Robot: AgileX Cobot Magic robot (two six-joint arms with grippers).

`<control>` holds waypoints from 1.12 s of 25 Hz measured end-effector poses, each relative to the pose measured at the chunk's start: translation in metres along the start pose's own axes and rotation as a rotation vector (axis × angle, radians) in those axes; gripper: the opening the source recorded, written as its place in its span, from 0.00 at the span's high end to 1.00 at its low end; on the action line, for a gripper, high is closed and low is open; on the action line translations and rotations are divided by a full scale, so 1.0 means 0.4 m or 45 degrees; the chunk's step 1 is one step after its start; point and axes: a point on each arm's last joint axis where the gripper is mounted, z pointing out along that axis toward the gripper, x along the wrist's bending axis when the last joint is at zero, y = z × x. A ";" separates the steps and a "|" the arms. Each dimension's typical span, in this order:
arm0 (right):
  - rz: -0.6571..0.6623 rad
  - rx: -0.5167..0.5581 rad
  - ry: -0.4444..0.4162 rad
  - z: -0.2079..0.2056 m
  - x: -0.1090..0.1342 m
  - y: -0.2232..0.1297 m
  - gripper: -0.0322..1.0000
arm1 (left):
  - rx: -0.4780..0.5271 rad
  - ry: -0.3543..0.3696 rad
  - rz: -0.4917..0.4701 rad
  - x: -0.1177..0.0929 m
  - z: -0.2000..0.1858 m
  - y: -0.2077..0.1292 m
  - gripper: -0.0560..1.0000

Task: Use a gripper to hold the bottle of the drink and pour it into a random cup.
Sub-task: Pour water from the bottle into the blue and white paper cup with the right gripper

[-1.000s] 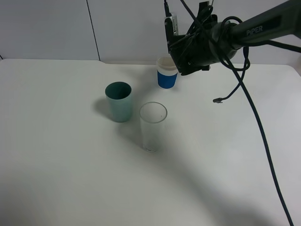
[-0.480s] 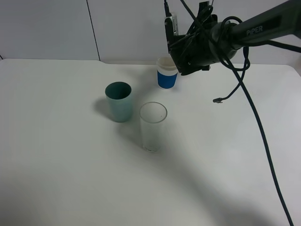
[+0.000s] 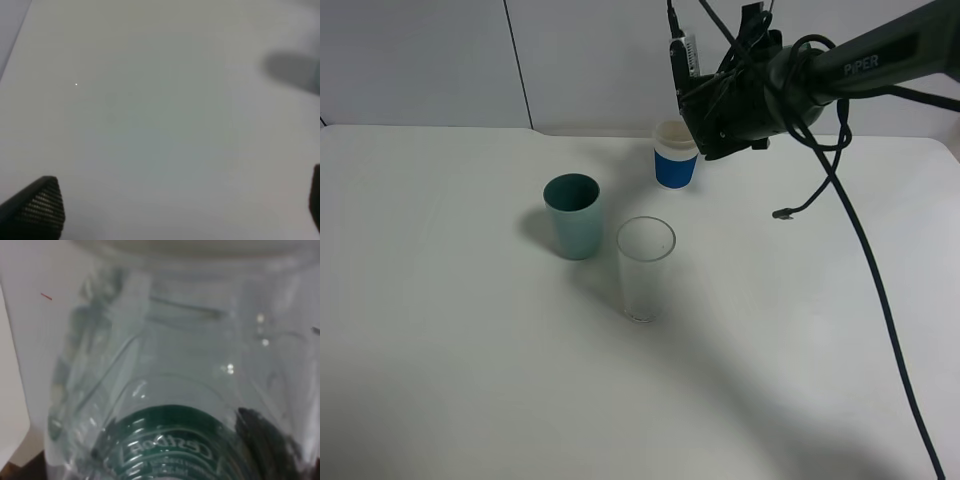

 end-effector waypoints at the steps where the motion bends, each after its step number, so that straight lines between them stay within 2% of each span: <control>1: -0.004 0.000 0.000 0.000 0.000 0.000 0.43 | 0.000 0.000 0.000 0.000 0.000 0.000 0.01; 28: -0.129 0.001 0.000 0.000 0.000 0.000 0.43 | 0.000 0.000 0.000 0.000 0.000 0.000 0.01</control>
